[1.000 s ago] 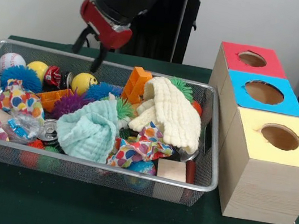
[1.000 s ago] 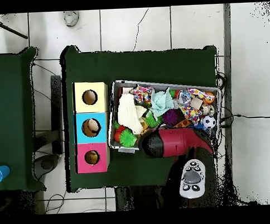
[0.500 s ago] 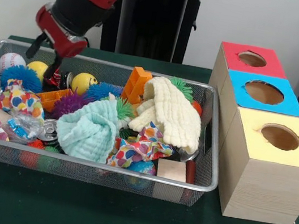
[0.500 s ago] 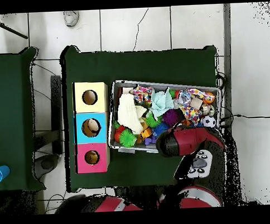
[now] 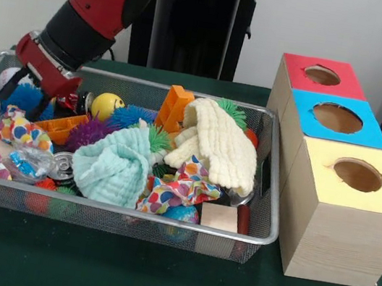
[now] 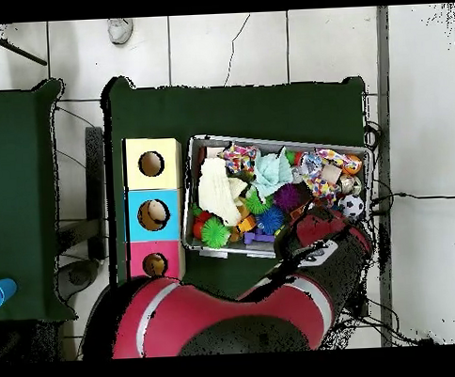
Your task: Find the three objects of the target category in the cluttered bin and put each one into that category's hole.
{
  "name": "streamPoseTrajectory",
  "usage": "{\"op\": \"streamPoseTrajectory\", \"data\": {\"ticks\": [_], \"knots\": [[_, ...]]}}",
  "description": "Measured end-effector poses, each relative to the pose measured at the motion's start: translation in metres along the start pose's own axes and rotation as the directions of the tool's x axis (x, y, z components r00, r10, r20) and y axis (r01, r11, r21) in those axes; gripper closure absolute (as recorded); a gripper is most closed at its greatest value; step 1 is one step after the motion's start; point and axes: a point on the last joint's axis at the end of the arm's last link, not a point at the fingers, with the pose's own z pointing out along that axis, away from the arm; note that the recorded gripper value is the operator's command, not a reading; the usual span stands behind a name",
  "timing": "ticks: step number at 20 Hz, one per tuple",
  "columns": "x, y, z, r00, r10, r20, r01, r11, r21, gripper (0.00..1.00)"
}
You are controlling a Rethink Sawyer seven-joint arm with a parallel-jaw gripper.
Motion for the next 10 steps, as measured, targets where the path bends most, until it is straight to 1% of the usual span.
{"op": "streamPoseTrajectory", "data": {"ticks": [1, 2, 5, 7, 10], "knots": [[0.000, 0.001, 0.002, 0.9999, 0.006, 0.015, -0.006, 1.0000, -0.002, 0.00], [0.000, 0.002, 0.006, 0.9989, 0.020, 0.042, -0.020, 0.9998, -0.008, 0.00], [-0.002, 0.005, 0.013, 0.9947, 0.050, 0.090, -0.048, 0.9987, -0.019, 0.00], [-0.002, 0.007, 0.017, 0.9914, 0.070, 0.111, -0.067, 0.9974, -0.027, 0.00], [-0.001, 0.009, 0.022, 0.9879, 0.086, 0.129, -0.082, 0.9960, -0.037, 0.00]]}}
